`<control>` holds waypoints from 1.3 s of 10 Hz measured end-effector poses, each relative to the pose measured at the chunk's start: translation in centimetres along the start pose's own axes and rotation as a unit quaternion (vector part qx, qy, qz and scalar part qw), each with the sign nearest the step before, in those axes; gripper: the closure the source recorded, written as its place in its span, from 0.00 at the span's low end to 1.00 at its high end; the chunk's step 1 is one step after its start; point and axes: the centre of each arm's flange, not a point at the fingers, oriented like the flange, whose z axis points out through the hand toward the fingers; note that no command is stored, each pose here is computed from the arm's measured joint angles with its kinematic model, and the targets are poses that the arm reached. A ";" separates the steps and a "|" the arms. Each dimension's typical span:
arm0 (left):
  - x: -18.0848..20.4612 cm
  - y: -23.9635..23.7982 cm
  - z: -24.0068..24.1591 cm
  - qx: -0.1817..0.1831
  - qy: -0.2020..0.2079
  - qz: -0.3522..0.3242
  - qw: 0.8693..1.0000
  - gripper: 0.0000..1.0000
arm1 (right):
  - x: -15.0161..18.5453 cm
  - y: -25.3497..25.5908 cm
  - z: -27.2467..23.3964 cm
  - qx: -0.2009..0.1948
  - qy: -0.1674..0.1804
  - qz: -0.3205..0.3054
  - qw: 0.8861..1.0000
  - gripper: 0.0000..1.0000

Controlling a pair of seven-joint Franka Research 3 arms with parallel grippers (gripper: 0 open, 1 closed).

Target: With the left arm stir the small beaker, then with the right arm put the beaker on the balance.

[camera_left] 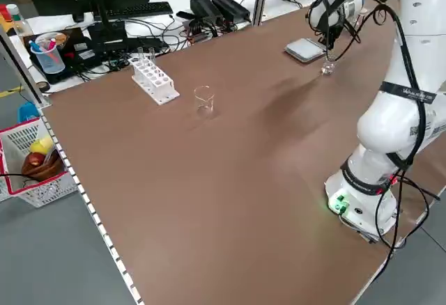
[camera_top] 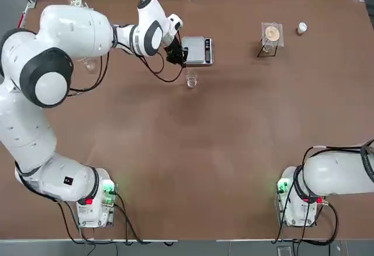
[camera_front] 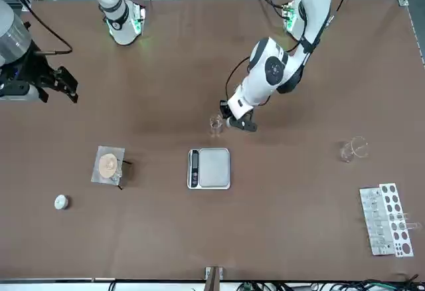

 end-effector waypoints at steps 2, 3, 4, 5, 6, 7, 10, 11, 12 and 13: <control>-0.2 0.6 -0.9 0.002 0.001 -0.008 1.000 0.93 | 0.0 0.0 0.0 0.000 0.000 0.000 1.000 0.00; -0.2 0.9 -1.3 0.008 0.005 -0.011 1.000 0.93 | 0.0 0.0 0.0 0.000 0.000 0.000 1.000 0.00; -0.2 1.2 -1.6 0.015 0.009 -0.014 1.000 0.93 | 0.0 0.0 0.0 0.000 0.000 0.000 1.000 0.00; -0.1 1.5 -1.8 0.022 0.009 -0.018 1.000 0.93 | 0.0 0.0 0.0 0.000 0.000 0.000 1.000 0.00; -0.1 1.6 -1.9 0.025 0.009 -0.022 0.999 0.93 | 0.0 0.0 0.0 0.000 0.000 0.000 1.000 0.00; -0.2 1.8 -1.8 0.027 0.009 -0.026 0.999 0.93 | 0.0 0.0 0.0 0.000 0.000 0.000 1.000 0.00; -1.0 3.1 -1.6 0.048 0.022 -0.037 0.998 0.93 | 0.0 0.0 0.0 0.000 0.000 0.001 1.000 0.00; -1.4 3.6 -1.4 0.052 0.024 -0.042 0.997 0.93 | 0.0 0.1 0.0 0.000 0.000 0.001 1.000 0.00; -1.9 4.1 -1.1 0.055 0.024 -0.046 0.997 0.93 | 0.0 0.1 0.0 0.000 0.000 0.001 1.000 0.00; -2.6 4.8 -0.7 0.062 0.023 -0.046 0.997 0.93 | 0.0 0.1 0.0 0.000 0.000 0.001 1.000 0.00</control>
